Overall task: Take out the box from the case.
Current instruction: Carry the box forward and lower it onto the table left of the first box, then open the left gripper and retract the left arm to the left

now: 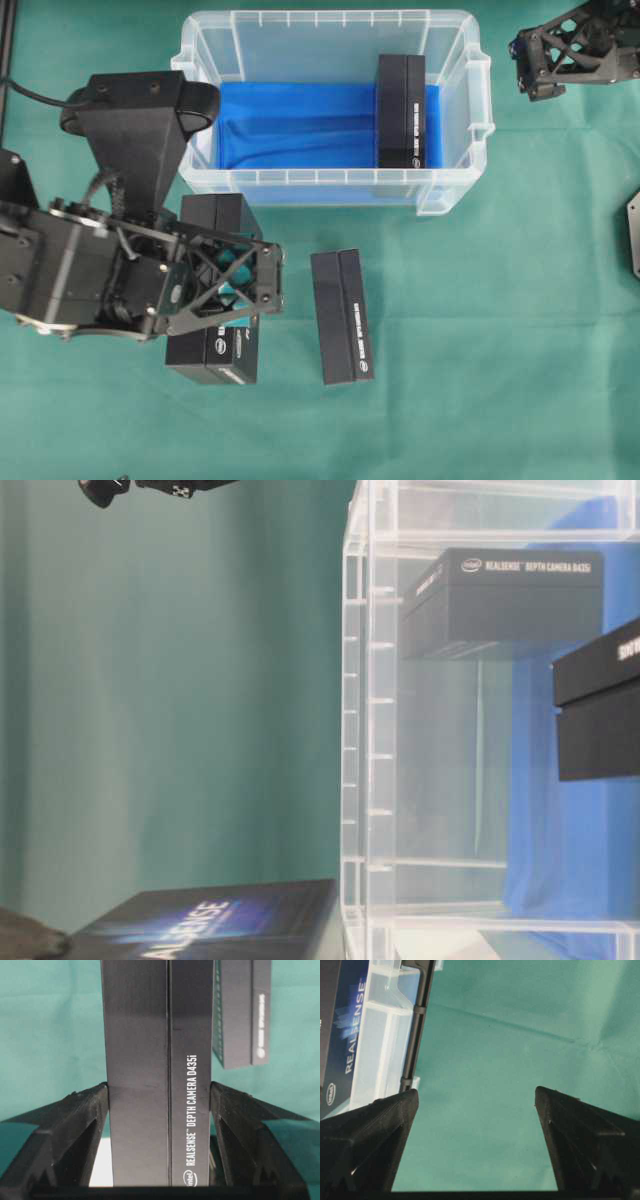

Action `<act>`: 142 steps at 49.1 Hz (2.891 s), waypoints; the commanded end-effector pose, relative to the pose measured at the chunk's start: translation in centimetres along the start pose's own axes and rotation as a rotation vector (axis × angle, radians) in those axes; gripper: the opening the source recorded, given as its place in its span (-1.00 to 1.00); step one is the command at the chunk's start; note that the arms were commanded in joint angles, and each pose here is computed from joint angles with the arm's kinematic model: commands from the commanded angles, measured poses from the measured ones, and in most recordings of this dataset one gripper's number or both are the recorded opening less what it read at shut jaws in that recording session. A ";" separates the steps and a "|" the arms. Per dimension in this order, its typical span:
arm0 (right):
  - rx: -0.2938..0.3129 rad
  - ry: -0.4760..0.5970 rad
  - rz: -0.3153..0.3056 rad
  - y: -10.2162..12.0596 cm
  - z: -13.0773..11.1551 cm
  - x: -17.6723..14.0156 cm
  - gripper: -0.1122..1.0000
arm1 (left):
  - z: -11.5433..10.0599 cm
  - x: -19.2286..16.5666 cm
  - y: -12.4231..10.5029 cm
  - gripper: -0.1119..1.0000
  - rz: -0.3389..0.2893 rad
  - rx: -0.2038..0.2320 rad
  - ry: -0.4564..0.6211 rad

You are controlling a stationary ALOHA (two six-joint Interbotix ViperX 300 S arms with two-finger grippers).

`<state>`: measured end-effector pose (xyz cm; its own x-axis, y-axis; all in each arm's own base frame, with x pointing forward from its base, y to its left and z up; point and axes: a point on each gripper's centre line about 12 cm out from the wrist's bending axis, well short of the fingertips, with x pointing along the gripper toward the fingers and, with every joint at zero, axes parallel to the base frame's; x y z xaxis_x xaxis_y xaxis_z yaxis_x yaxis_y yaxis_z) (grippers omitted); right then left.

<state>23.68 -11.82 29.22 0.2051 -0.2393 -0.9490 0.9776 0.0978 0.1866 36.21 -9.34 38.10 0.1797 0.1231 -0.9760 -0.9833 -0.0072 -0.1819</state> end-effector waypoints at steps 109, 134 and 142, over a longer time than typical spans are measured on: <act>-0.015 0.005 0.002 -0.5 -0.8 -0.5 0.85 | -3.3 16.4 2.8 0.74 -0.030 0.014 0.035; -0.018 0.001 0.002 -0.5 -0.7 -0.5 0.85 | -2.6 14.4 2.6 0.89 -0.079 -0.004 0.049; -0.018 0.001 0.002 -0.5 -0.7 -0.5 0.85 | -2.1 12.1 2.7 0.88 -0.100 -0.014 0.053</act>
<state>23.18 -11.07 28.80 0.1891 -0.2277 -0.9552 0.9796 0.1106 0.1676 35.96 -10.27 22.46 0.2234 0.0863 -0.9709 -0.9746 0.0014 -0.2241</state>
